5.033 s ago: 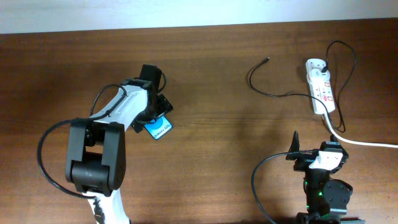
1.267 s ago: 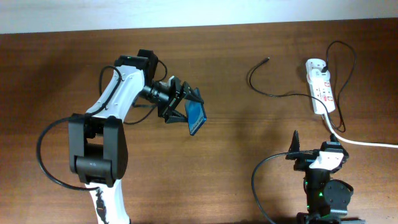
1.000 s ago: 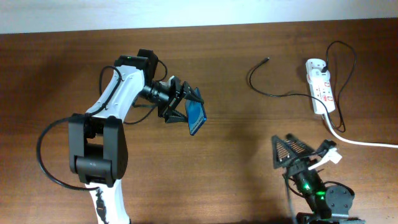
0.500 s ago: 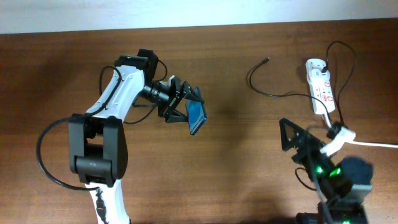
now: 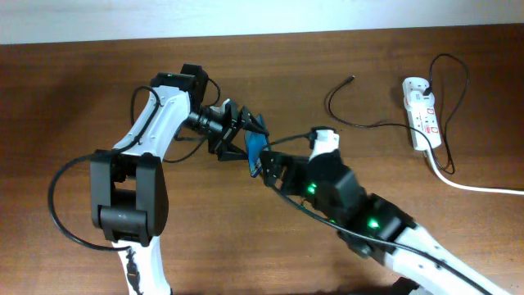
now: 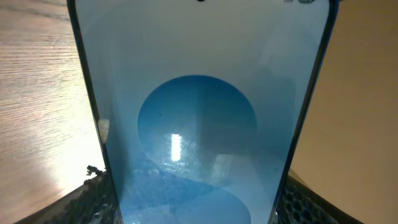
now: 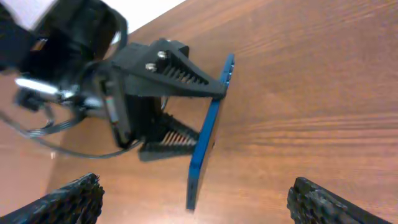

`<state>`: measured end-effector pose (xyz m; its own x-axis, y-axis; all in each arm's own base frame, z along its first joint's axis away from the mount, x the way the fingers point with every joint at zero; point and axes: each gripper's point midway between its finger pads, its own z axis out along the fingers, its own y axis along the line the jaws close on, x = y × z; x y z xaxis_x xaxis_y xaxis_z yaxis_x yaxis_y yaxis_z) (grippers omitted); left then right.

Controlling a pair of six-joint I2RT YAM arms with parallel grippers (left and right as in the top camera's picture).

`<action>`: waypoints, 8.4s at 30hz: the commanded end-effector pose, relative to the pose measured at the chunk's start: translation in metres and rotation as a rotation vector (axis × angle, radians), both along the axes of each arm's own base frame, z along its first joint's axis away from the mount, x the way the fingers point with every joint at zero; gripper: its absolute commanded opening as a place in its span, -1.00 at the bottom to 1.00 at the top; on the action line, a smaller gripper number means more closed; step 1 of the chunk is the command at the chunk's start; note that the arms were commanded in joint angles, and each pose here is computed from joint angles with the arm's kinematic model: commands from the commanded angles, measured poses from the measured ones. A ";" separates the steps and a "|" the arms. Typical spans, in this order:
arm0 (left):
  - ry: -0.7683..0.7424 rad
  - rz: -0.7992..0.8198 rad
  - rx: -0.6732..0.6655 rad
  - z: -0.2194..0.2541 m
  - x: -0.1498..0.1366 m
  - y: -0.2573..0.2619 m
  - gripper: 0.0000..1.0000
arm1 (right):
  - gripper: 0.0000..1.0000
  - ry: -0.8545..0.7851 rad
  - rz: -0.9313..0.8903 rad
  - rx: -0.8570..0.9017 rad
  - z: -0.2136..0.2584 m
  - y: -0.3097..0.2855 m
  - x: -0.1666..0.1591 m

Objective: Plug charger to phone and switch on socket
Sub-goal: 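Reach the right gripper to the phone and grip its edge, then release the left gripper and hold the phone upright with the right gripper, then bring the left gripper to the phone and grasp its top edge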

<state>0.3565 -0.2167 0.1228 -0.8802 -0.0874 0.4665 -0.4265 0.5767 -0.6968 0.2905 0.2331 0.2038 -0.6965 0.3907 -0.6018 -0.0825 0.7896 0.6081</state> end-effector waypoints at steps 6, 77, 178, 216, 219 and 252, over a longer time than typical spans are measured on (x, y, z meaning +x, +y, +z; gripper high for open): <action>-0.022 -0.007 -0.047 0.009 0.004 -0.005 0.07 | 0.74 -0.008 -0.025 -0.016 -0.054 0.041 0.045; -0.033 -0.012 0.012 0.000 0.005 0.001 0.99 | -0.78 0.011 -0.024 0.005 -0.058 0.054 0.036; -0.326 0.783 -0.111 0.051 -0.101 0.090 0.99 | -0.92 0.363 -0.150 0.454 0.004 -0.003 0.003; -0.142 0.868 -0.317 0.081 -0.075 0.064 0.29 | -0.92 0.768 0.029 0.720 0.011 0.080 -0.054; -0.143 0.868 -0.317 0.081 -0.075 0.064 -0.07 | -0.92 0.749 0.043 0.743 0.016 0.084 -0.051; -0.283 0.880 -0.245 0.074 -0.067 0.073 -1.00 | -0.07 0.630 0.074 0.678 0.016 0.089 -0.051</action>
